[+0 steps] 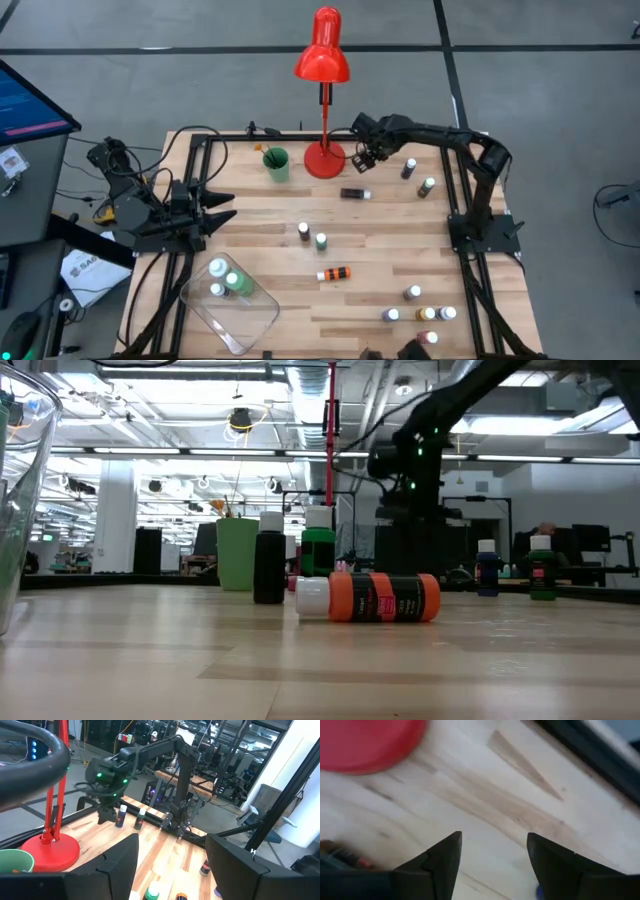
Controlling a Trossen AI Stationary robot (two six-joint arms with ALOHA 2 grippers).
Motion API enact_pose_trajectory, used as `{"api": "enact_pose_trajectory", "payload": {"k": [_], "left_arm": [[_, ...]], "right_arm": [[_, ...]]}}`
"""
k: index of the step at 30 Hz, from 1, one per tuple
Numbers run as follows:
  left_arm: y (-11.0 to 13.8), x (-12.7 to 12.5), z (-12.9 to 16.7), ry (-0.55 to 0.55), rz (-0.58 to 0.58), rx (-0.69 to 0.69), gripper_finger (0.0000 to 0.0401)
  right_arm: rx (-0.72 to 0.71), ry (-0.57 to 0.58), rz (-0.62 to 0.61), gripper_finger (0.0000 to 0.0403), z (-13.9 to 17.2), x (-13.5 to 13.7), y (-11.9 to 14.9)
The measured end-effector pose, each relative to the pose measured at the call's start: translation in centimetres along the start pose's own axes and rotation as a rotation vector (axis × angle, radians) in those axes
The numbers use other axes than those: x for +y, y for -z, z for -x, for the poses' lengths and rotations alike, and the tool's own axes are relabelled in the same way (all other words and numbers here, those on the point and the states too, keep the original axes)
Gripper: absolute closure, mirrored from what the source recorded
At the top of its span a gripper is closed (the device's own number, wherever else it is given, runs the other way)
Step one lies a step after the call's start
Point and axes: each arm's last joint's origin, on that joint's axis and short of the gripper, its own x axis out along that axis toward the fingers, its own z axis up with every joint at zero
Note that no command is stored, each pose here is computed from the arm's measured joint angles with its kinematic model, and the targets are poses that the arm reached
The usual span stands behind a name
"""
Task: Pick & Place Paint Supplies
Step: Move the brown coloring bottle to the center of the table
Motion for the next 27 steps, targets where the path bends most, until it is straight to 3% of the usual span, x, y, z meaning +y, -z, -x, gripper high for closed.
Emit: {"api": "enact_pose_trajectory", "payload": {"k": [9, 22, 27], "left_arm": [[0.0, 0.0, 0.0, 0.000, 0.000, 0.000, 0.0179], [0.0, 0.0, 0.0, 0.000, 0.000, 0.000, 0.0179], [0.0, 0.0, 0.0, 0.000, -0.001, 0.000, 0.0179]], "right_arm": [[-0.022, -0.055, 0.287, 0.0197, 3.2, 6.0, 3.6], [0.171, -0.113, 0.430, 0.0254, 2.9, 11.9, 12.1], [0.233, -0.213, 0.457, 0.0269, 3.8, 14.1, 14.6]]}}
